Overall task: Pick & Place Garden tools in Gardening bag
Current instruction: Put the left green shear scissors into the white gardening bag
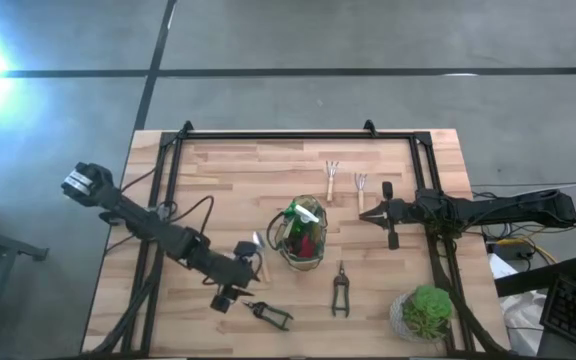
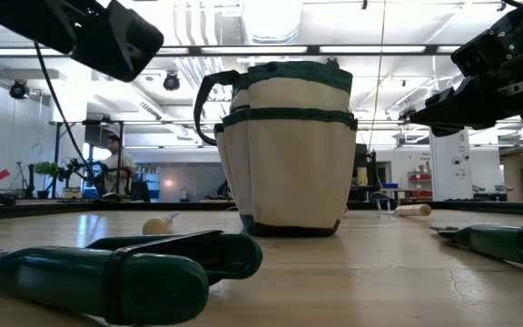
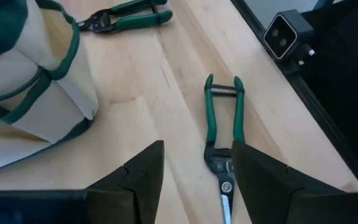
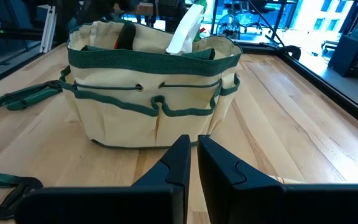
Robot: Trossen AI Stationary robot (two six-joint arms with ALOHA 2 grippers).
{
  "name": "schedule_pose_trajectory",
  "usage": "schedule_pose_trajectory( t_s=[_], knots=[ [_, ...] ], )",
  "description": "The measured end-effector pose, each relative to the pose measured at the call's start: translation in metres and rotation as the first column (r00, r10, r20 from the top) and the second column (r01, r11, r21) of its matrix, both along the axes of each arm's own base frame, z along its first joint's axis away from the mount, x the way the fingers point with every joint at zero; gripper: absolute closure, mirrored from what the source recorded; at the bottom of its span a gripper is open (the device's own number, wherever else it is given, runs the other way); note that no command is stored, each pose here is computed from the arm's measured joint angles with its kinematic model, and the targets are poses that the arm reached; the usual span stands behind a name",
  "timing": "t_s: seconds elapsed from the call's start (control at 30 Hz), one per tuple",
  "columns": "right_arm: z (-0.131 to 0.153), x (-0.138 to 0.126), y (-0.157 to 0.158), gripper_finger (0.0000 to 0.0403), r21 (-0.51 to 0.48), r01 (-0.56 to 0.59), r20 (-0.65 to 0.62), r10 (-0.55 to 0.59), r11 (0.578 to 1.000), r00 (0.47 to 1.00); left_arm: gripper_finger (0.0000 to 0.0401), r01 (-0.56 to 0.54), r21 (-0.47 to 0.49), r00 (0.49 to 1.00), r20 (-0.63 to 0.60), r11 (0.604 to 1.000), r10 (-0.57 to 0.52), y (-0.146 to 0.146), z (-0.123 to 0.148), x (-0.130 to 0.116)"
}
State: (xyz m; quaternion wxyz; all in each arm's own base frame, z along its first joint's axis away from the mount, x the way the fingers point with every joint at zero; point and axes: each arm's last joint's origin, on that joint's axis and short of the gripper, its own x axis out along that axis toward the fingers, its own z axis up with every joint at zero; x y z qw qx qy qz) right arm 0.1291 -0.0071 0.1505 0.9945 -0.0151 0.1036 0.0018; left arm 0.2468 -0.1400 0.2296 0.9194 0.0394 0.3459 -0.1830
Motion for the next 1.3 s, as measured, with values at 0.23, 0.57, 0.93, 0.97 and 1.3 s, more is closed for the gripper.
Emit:
schedule_pose_trajectory(
  t_s=[0.23, 0.57, 0.93, 0.97, 1.3],
  knots=[
    [0.000, 0.000, 0.000, 0.0376, 0.000, 0.000, 0.000, 0.000, 1.000, 1.000, 0.0211, 0.011, 0.019, 0.999, -0.034, 1.000, -0.011, -0.018, -0.012, 0.012],
    [0.000, 0.000, 0.000, 0.0376, 0.000, 0.000, 0.000, 0.000, 1.000, 1.000, 0.0211, 0.105, 0.085, 0.981, -0.171, 0.991, -0.089, -0.045, -0.023, 0.045],
    [0.000, 0.000, 0.000, 0.0376, 0.000, 0.000, 0.000, 0.000, 1.000, 1.000, 0.0211, 0.159, 0.138, 0.974, -0.186, 0.978, -0.132, -0.061, -0.032, 0.072],
    [0.000, 0.000, 0.000, 0.0376, 0.000, 0.000, 0.000, 0.000, 1.000, 1.000, 0.0211, 0.153, 0.136, 0.974, -0.190, 0.979, -0.126, -0.061, -0.034, 0.074],
    [0.000, 0.000, 0.000, 0.0376, 0.000, 0.000, -0.001, 0.000, 1.000, 1.000, 0.0211, 0.089, 0.102, 0.981, -0.183, 0.991, -0.069, -0.055, -0.035, 0.085]
  ],
)
